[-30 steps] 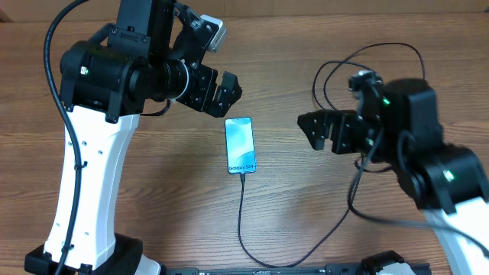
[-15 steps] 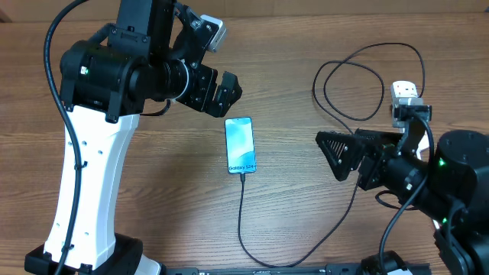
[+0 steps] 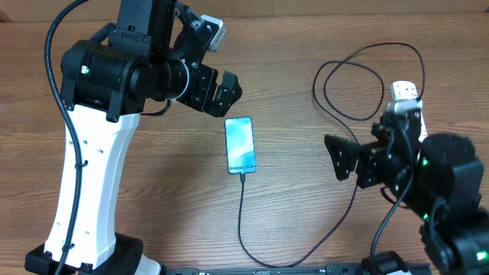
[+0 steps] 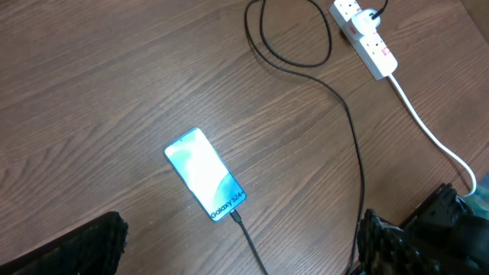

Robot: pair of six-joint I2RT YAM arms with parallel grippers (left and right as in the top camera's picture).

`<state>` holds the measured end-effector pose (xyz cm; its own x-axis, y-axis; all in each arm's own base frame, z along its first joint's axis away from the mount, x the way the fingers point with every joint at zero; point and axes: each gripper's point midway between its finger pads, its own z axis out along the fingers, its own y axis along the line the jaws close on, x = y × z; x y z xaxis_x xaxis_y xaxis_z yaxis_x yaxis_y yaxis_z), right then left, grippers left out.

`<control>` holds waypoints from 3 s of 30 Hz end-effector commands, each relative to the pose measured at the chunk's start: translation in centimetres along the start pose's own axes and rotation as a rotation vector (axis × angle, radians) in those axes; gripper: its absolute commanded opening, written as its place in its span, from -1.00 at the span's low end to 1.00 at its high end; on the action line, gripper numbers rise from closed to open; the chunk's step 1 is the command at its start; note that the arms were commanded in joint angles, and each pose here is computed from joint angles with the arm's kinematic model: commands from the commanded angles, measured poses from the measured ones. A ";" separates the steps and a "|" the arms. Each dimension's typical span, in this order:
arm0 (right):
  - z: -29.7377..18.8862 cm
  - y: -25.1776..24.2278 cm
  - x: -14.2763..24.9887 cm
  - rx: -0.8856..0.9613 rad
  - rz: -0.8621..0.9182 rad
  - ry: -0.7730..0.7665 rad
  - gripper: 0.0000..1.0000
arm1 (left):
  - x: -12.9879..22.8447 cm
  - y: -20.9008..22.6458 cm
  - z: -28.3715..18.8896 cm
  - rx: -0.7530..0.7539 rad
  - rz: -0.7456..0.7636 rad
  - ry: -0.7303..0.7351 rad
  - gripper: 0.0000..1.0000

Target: Plug charger to phone and switch on socket

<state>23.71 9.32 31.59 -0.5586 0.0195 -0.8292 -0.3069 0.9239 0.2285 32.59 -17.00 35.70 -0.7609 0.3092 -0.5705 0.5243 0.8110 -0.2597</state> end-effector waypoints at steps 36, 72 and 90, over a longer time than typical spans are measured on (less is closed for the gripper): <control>5.6 -7.4 11.4 0.070 -0.148 -0.557 1.00 | -0.2 -0.1 0.1 -0.003 0.026 -0.002 1.00; 5.6 -7.4 11.4 0.070 -0.148 -0.557 1.00 | 7.7 -1.5 -16.7 -0.237 -0.097 -0.478 0.99; 5.6 -7.4 11.4 0.070 -0.148 -0.557 1.00 | 19.9 7.5 -0.6 -0.213 -0.388 -0.897 0.99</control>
<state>23.81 5.22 17.84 -0.0220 0.0704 -0.9973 -0.3056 0.9493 0.0737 20.87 -4.44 24.67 -0.2570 -0.3298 -0.9084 0.1646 0.9113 -0.3774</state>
